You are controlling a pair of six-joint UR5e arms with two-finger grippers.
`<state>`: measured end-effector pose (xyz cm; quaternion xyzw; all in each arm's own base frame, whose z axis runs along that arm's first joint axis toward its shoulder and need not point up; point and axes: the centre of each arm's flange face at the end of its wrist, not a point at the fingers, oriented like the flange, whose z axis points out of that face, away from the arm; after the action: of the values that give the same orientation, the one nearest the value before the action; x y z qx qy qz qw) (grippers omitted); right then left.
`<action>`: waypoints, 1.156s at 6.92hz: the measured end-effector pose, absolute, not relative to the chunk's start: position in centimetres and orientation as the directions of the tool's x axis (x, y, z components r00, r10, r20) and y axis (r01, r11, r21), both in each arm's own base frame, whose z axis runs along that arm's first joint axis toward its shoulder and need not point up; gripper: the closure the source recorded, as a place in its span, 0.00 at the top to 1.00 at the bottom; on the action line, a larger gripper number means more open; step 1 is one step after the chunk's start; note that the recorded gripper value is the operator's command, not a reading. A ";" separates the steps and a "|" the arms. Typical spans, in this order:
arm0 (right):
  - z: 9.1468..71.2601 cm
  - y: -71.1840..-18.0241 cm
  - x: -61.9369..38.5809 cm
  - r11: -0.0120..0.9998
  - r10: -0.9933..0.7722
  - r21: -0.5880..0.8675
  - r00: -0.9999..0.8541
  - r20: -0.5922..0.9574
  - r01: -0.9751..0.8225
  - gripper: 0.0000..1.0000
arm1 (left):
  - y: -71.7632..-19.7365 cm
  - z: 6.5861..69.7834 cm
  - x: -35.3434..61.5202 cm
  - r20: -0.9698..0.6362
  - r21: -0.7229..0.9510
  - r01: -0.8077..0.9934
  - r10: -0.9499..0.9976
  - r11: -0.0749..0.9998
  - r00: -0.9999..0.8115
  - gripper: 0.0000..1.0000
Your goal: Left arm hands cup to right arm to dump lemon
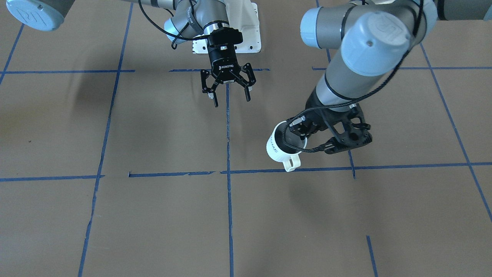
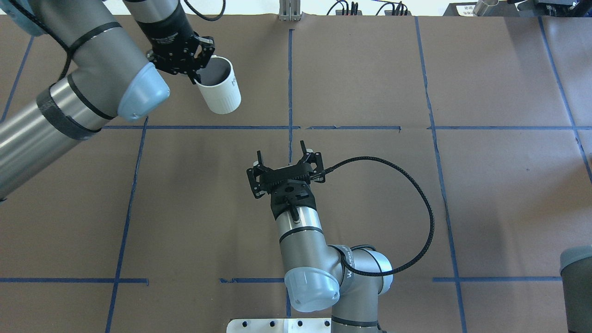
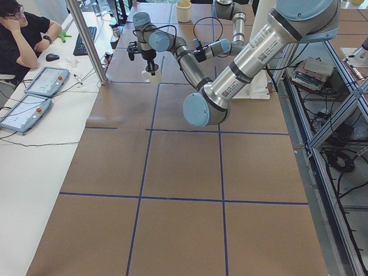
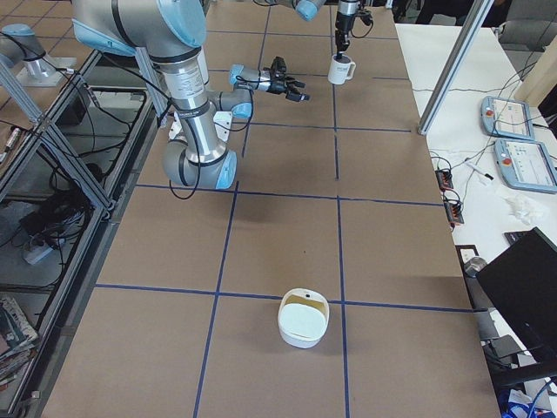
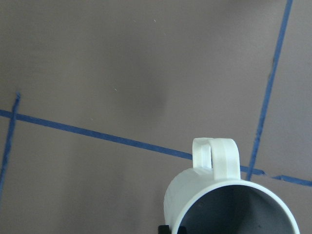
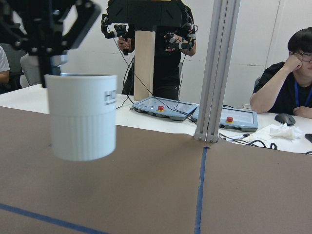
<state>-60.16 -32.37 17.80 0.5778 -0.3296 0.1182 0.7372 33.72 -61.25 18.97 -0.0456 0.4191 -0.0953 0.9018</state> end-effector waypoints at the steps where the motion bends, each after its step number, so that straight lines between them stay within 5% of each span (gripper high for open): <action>1: 17.3 -34.4 -58.7 0.308 -0.212 0.775 0.754 0.622 -0.552 0.99 | -61.7 22.5 30.8 -0.738 -0.130 0.120 -0.177 0.984 0.651 0.00; 8: 23.4 -46.5 -44.8 0.372 -0.283 0.767 0.723 0.630 -0.522 0.99 | -50.5 47.1 17.2 -0.697 0.066 -0.087 0.108 0.994 0.709 0.00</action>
<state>-44.80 -46.53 23.43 0.5544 -0.3631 0.0802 0.7445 17.19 -50.48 47.05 0.0142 0.3777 0.0529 0.9243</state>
